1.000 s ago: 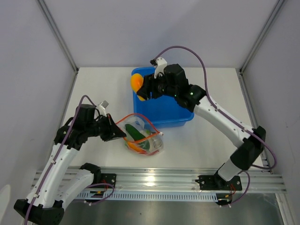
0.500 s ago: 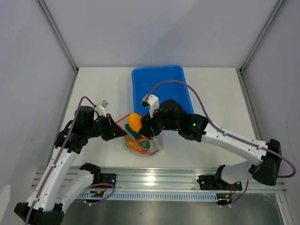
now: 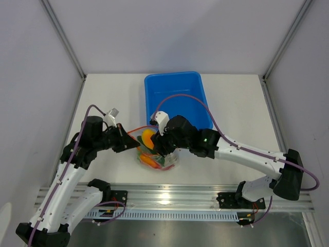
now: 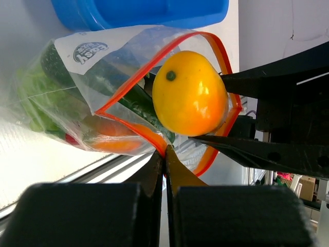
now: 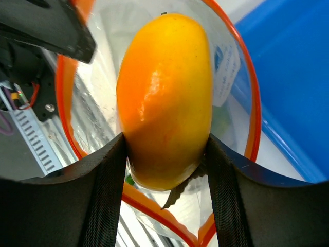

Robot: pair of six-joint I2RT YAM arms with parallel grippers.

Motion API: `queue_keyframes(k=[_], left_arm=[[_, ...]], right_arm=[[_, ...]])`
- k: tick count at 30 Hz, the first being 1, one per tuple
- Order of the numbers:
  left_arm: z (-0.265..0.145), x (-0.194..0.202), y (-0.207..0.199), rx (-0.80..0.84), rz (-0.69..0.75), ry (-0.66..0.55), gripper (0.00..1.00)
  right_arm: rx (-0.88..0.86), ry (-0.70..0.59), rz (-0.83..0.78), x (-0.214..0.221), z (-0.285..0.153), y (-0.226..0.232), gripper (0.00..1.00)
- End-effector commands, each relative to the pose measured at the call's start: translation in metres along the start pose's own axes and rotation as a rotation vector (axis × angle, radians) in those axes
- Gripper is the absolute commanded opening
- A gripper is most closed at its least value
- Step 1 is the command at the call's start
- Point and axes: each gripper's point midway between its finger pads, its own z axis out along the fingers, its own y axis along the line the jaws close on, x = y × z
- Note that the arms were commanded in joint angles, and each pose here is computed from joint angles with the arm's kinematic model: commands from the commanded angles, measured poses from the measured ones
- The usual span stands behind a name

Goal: Place the food in the zip-top bag and seal the zipper
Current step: Place the fake fruit in the zipper food storage bag, then adjust the zipper food storage bag at the center of the board.

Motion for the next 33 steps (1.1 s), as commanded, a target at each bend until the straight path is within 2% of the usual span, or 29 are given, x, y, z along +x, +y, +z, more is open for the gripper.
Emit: queue_keyframes(k=[1, 3, 5, 6, 12, 14, 17, 20, 23, 28, 33], left_arm=[[-0.001, -0.006, -0.006, 0.045, 0.045, -0.042, 0.01], [-0.001, -0.006, -0.005, 0.043, 0.042, -0.047, 0.01], [-0.001, -0.005, -0.005, 0.059, 0.038, -0.061, 0.00], [-0.002, -0.005, -0.008, 0.073, 0.036, -0.069, 0.00], [-0.003, -0.002, -0.007, 0.093, 0.061, -0.083, 0.00], [-0.004, -0.003, -0.008, 0.094, 0.074, -0.085, 0.01], [-0.006, -0.005, -0.011, 0.097, 0.093, -0.081, 0.01], [-0.008, -0.006, -0.017, 0.120, 0.117, -0.081, 0.01], [-0.011, -0.007, -0.022, 0.136, 0.145, -0.081, 0.01], [-0.012, -0.005, -0.025, 0.150, 0.174, -0.066, 0.01], [-0.012, -0.004, -0.029, 0.169, 0.193, -0.047, 0.01]], right_arm=[[0.079, 0.021, -0.013, 0.000, -0.018, -0.011, 0.54], [0.115, 0.019, 0.000, -0.004, -0.026, -0.014, 0.63], [0.148, 0.017, 0.000, -0.006, -0.038, -0.017, 0.82], [0.168, -0.011, 0.004, -0.011, -0.050, -0.017, 0.99], [0.248, -0.212, 0.073, -0.040, -0.109, -0.022, 0.99], [0.221, -0.283, 0.106, -0.044, -0.133, -0.022, 0.99], [0.126, -0.298, 0.090, -0.025, -0.144, -0.012, 0.99], [0.010, -0.269, 0.048, -0.001, -0.135, 0.001, 0.95], [-0.016, -0.234, 0.034, 0.016, -0.120, 0.000, 0.92], [-0.054, -0.141, 0.005, 0.034, -0.095, -0.008, 0.91], [-0.055, -0.137, 0.028, 0.025, -0.080, -0.029, 0.84]])
